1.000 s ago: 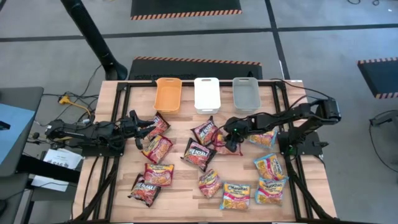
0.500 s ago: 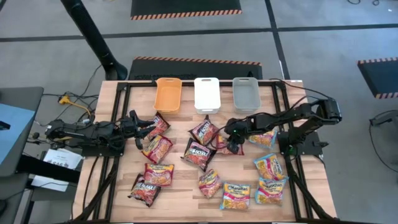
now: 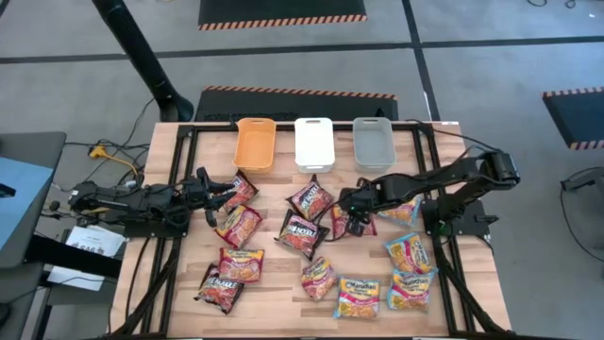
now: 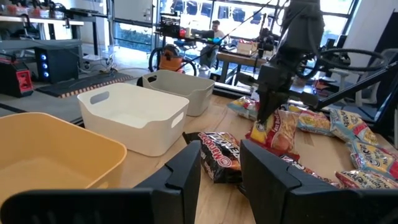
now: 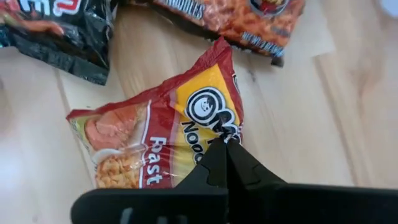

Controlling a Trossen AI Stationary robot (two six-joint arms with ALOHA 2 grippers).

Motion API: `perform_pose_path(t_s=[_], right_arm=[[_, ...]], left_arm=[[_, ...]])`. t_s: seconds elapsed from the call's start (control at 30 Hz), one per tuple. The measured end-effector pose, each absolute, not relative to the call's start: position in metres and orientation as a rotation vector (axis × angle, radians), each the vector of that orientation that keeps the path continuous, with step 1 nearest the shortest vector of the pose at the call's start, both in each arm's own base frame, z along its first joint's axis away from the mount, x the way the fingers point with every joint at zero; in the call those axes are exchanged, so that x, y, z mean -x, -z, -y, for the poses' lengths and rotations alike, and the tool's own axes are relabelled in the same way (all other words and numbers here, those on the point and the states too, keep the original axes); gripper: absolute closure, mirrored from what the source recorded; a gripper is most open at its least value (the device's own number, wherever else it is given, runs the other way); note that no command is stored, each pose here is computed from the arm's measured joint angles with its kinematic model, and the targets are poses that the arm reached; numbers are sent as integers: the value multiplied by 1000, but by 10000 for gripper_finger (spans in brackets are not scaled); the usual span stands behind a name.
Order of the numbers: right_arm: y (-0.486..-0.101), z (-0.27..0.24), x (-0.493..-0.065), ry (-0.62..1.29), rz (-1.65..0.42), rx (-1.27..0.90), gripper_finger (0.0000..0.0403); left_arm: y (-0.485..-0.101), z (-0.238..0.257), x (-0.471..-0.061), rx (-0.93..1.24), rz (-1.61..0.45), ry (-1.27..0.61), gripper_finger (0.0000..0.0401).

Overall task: Sort Maruchan noodles
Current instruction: Put the red noodle pack into the white bin

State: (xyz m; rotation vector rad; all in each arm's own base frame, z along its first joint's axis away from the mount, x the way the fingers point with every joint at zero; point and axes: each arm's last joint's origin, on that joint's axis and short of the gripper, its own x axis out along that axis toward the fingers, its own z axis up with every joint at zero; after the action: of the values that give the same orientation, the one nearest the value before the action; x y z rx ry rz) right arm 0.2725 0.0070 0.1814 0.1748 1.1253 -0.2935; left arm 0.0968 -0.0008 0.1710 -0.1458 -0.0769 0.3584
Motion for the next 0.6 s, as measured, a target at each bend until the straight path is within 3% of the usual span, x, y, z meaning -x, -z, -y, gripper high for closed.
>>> perform_pose_path(t_s=[0.6], right_arm=[[-225,-12,-283,401,-1109,21,400]], left_arm=[[-171,1,-97,146,77,-358,299]])
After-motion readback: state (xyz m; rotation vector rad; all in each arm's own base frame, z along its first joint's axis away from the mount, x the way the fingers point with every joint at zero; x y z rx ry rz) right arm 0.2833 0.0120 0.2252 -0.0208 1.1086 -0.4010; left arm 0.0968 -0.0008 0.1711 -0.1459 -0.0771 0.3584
